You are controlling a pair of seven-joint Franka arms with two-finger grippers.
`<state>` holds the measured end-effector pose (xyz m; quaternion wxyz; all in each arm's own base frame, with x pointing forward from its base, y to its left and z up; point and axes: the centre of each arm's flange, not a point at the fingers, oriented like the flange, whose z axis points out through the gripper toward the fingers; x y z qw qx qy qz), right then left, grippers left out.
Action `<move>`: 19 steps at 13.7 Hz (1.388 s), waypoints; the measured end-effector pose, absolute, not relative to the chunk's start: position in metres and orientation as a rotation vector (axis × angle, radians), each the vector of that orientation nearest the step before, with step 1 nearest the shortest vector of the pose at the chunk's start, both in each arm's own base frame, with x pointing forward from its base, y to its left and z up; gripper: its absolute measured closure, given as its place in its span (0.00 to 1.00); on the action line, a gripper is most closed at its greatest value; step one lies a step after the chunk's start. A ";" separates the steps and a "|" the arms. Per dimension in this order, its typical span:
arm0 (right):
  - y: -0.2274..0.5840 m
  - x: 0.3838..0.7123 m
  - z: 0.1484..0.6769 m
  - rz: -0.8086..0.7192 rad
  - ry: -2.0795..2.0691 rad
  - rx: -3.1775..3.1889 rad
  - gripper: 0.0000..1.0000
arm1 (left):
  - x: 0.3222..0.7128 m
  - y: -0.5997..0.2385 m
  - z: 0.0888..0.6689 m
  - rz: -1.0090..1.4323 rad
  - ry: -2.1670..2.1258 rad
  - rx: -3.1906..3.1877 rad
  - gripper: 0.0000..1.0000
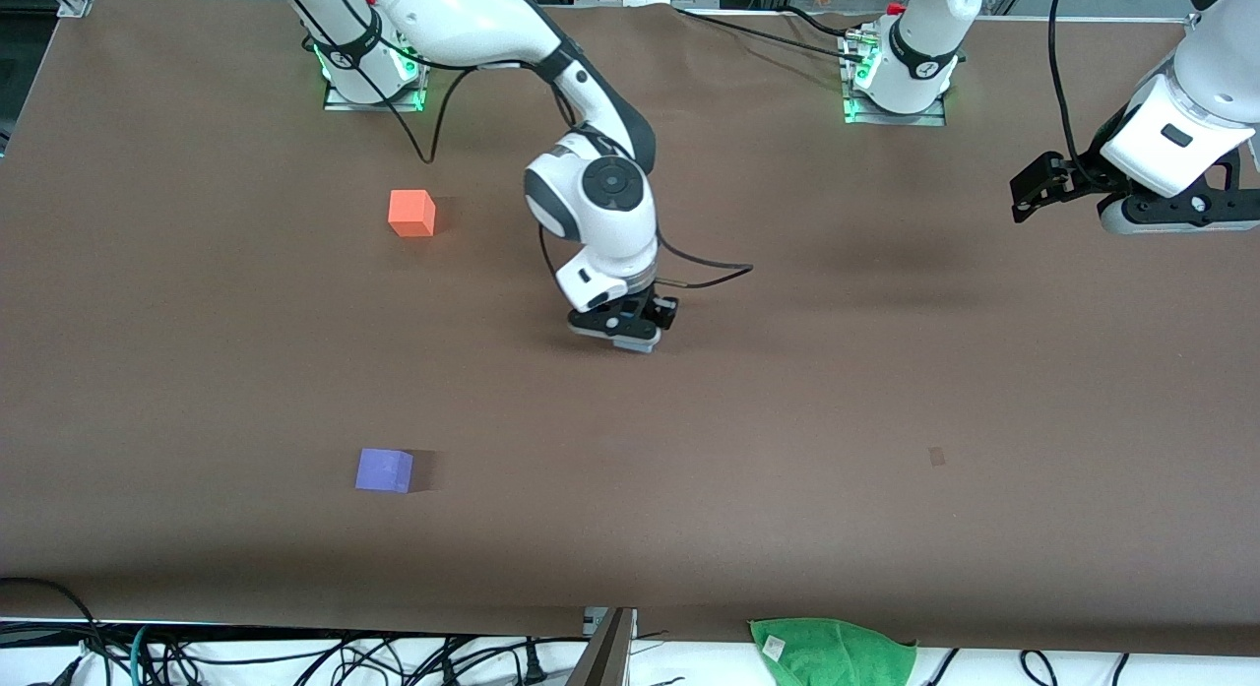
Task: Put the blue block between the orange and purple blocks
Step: 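Carry the blue cube with the right gripper toward the orange cube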
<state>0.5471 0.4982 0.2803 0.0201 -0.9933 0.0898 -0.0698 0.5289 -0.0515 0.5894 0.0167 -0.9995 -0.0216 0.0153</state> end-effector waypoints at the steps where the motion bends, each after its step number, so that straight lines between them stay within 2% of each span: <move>1: 0.480 0.559 0.298 -0.197 0.257 -3.098 0.42 | 0.529 -0.052 0.589 0.048 -0.067 -3.107 0.00; 4: 0.418 0.591 0.346 -0.106 0.190 -3.131 0.43 | 0.529 -0.051 0.589 0.048 -0.068 -3.107 0.00; 8: 0.337 0.617 0.369 0.052 0.164 -3.206 0.43 | 0.529 -0.051 0.590 0.047 -0.068 -3.107 0.00; 15: 0.202 0.638 0.336 0.226 -0.017 -3.215 0.43 | 0.529 -0.051 0.590 0.047 -0.067 -3.107 0.00; 19: 0.145 0.636 0.298 0.199 -0.058 -3.177 0.43 | 0.529 -0.052 0.590 0.047 -0.067 -3.107 0.00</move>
